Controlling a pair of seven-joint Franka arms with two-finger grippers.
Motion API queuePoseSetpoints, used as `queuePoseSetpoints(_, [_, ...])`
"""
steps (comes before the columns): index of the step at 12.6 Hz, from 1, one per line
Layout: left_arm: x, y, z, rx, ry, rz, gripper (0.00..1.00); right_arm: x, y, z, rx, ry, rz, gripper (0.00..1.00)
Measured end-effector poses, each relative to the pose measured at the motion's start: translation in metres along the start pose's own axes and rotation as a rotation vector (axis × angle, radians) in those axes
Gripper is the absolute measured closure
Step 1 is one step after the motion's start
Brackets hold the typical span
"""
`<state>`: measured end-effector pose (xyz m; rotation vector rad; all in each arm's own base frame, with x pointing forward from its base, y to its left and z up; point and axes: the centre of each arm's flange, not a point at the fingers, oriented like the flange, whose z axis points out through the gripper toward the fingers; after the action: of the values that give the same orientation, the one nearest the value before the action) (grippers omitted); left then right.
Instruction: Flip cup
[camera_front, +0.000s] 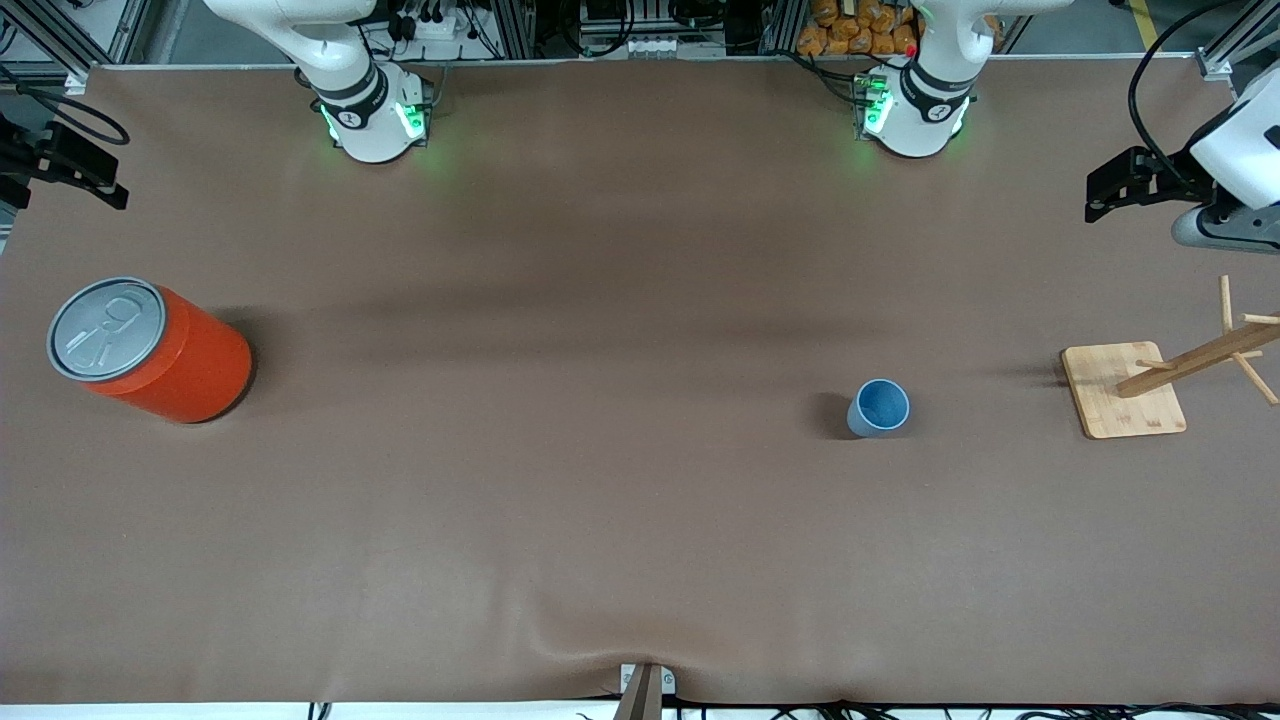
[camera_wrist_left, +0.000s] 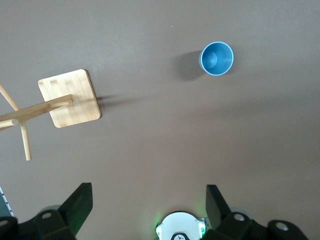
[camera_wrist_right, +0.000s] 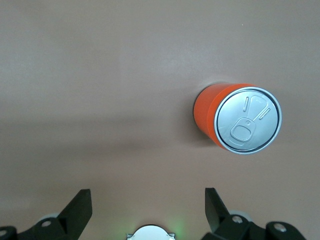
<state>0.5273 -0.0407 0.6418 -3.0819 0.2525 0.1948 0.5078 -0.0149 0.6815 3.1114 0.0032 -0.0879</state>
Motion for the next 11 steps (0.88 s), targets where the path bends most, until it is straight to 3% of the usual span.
queuePoseSetpoints(11, [0.0004, 0.0047, -0.0002, 0.001, 0.0, 0.007, 0.0, 0.0, 0.0, 0.0, 0.0, 0.0, 0.0, 0.0])
